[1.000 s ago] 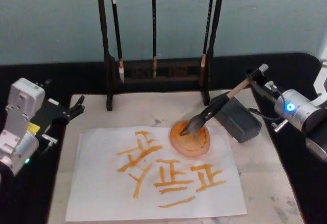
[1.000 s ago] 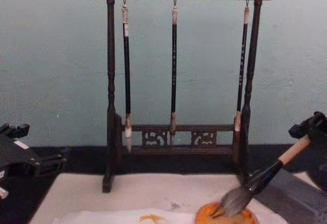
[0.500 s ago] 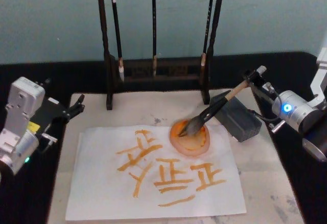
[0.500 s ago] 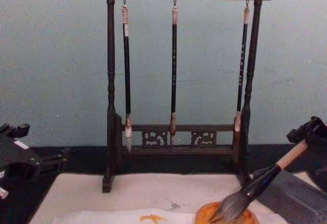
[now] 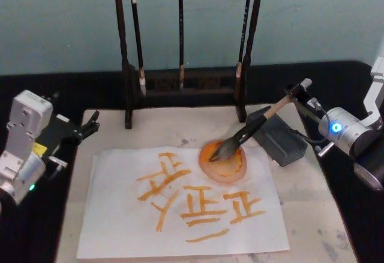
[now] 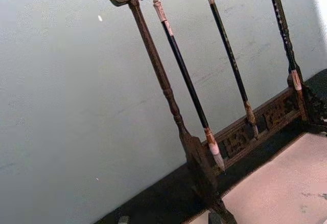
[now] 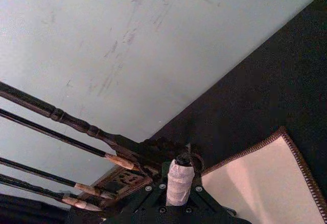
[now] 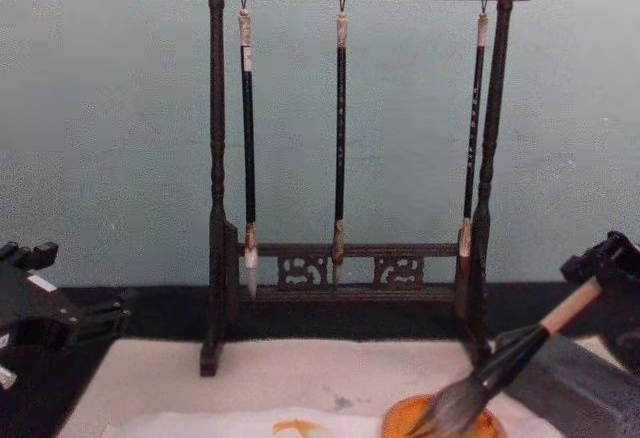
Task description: Pick up the brush from the inkstone, write on the paper, then place the brush back to its original position.
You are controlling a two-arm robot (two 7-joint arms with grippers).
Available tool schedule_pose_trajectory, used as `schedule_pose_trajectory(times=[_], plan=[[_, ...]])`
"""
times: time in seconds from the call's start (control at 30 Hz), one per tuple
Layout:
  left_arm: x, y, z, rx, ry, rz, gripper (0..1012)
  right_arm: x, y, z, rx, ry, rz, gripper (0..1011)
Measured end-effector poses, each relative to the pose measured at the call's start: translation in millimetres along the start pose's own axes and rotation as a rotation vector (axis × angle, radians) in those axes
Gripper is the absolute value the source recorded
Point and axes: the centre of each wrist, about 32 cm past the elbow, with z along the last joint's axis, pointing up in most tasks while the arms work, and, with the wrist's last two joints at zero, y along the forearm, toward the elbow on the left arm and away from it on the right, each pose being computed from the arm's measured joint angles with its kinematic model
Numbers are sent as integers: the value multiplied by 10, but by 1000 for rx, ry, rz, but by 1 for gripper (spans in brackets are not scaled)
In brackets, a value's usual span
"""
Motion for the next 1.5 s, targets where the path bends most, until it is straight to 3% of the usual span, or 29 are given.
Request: schedule_pose_trajectory(times=[0.33, 0.6, 0.73, 0.87, 1.23, 1.5], plan=[[0, 0, 0, 0, 0, 0, 1010, -1, 0, 3, 0, 1, 1, 3], [0, 0, 0, 0, 0, 0, 1010, -1, 0, 3, 0, 2, 1, 181], [0, 0, 0, 0, 0, 0, 1010, -1, 0, 2, 0, 2, 2, 343], [0, 0, 0, 0, 0, 0, 1010, -2, -1, 2, 0, 3, 2, 422], [0, 0, 0, 0, 0, 0, 1010, 1, -2, 0, -1, 3, 1, 823], [0, 0, 0, 0, 0, 0, 1010, 0, -2, 0, -1, 3, 1, 1000]])
